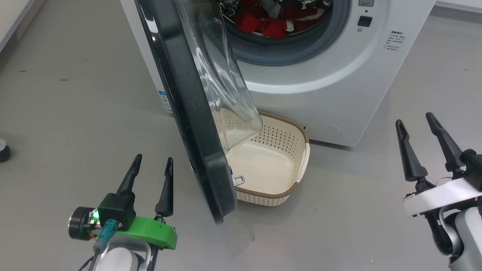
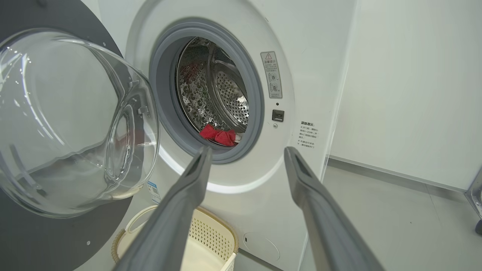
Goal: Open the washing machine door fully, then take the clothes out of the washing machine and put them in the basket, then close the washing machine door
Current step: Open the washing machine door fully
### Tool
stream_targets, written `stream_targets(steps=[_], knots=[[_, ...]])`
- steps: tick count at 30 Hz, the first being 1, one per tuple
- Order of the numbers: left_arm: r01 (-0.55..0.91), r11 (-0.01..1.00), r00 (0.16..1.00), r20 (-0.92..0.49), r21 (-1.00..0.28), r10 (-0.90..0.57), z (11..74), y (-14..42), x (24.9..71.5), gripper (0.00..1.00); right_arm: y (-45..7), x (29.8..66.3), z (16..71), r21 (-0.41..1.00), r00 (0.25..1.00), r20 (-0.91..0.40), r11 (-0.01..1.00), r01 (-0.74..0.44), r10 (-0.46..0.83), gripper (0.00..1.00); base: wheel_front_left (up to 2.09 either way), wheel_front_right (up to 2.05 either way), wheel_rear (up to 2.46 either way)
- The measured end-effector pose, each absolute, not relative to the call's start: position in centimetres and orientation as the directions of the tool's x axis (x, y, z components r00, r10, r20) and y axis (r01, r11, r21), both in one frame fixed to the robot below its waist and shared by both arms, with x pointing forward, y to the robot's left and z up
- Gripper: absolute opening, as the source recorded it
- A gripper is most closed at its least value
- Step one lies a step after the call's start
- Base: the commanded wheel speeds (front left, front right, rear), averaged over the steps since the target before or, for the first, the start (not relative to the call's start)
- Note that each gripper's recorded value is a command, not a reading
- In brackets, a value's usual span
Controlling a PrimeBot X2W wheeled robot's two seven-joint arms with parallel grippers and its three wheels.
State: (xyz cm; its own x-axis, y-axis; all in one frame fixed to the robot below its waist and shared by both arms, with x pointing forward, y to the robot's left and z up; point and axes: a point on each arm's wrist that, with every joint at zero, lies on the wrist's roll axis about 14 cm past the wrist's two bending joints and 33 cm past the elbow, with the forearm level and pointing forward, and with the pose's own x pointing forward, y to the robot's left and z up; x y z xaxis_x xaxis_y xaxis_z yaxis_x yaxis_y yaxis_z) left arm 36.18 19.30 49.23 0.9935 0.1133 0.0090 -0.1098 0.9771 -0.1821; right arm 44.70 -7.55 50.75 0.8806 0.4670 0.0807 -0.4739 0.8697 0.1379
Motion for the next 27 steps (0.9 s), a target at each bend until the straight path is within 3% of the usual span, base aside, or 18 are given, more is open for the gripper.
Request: stream_targets(steps=[5, 12, 27], knots=[[-0.11, 0.977, 0.994, 0.007, -0.183, 0.114, 49.2, 19.3, 36.0, 1.0, -6.8, 44.2, 51.4, 0.171, 0.896, 0.11, 0.88, -0.443, 0.43, 1.0, 0.0, 0.0, 0.0], [-0.111, 0.977, 0.993, 0.005, -0.183, 0.114, 49.1, 19.3, 36.0, 1.0, -5.8, 42.2, 49.1, 0.22, 0.902, 0.048, 0.877, -0.428, 0.428, 1.0, 0.0, 0.0, 0.0], [-0.114, 0.976, 0.993, 0.0, -0.187, 0.116, 49.0, 19.3, 35.9, 1.0, -4.9, 41.1, 47.6, 0.218, 0.903, 0.008, 0.88, -0.421, 0.43, 1.0, 0.0, 0.0, 0.0]])
